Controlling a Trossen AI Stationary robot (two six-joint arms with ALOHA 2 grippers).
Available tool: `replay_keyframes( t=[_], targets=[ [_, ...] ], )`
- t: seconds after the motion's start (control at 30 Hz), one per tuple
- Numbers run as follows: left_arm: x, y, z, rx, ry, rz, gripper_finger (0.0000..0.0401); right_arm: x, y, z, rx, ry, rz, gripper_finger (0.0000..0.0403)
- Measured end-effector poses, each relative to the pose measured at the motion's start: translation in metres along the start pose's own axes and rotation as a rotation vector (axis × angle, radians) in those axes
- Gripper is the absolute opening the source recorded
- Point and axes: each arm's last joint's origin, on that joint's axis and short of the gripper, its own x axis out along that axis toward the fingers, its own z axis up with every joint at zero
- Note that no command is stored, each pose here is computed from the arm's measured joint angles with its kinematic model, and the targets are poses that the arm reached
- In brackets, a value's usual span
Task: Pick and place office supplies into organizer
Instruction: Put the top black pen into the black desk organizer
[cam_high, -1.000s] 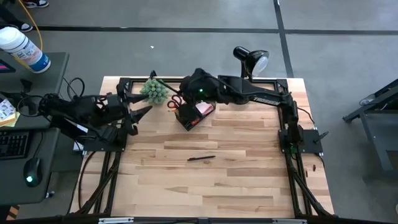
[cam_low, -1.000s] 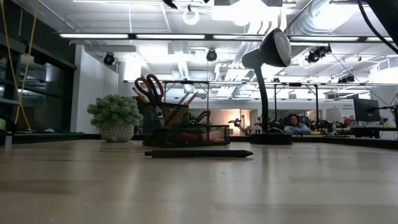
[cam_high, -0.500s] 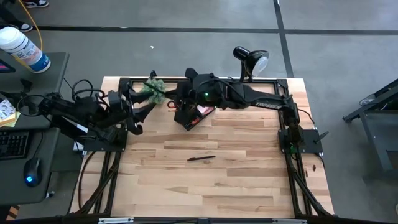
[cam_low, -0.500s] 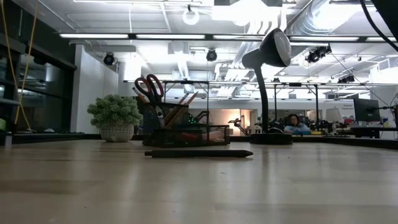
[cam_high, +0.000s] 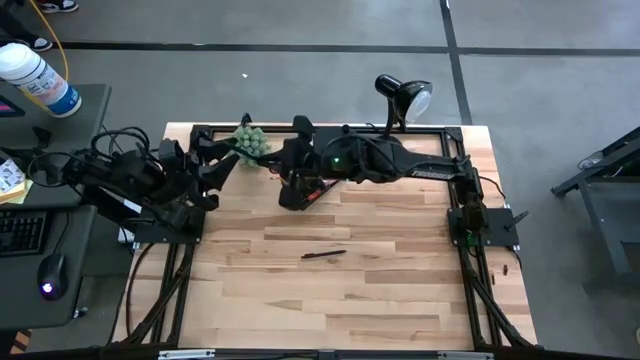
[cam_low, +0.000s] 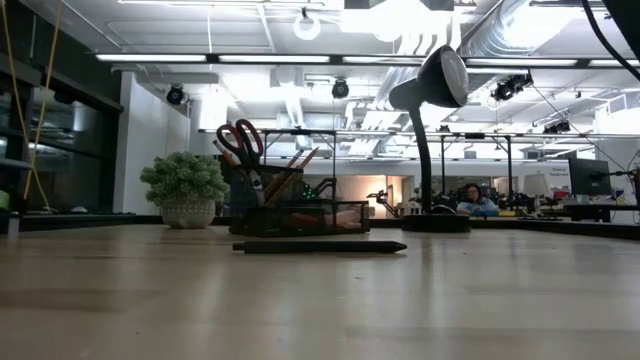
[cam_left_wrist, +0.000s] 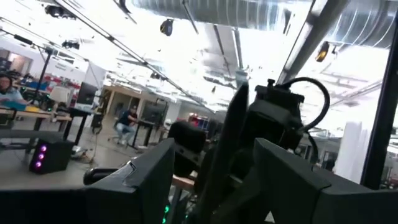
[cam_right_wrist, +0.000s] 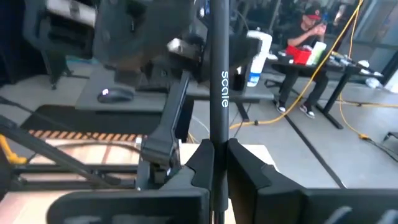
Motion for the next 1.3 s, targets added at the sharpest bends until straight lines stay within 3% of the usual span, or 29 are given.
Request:
replay_keyframes(
  t=[0.27, 0.77, 1.17, 1.3],
  targets=[
    [0.004, -0.004, -0.001, -0.01, -0.028, -0.015, 0.0209, 0.0, 0.0, 0.005, 0.011, -0.047, 0.017, 0.0018],
    [0.016, -0.013, -0.01, 0.136, -0.095, 0.006, 0.0209, 0.0, 0.0, 0.005, 0.013, -0.055, 0.017, 0.0017],
    [0.016, -0.012, -0.007, 0.163, -0.117, 0.057, 0.0209, 0.0, 0.0, 0.005, 0.014, -0.055, 0.017, 0.002],
    [0.016, -0.011, -0.007, 0.166, -0.116, 0.061, 0.0191, 0.0, 0.0, 0.005, 0.013, -0.056, 0.021, 0.0018]
  ],
)
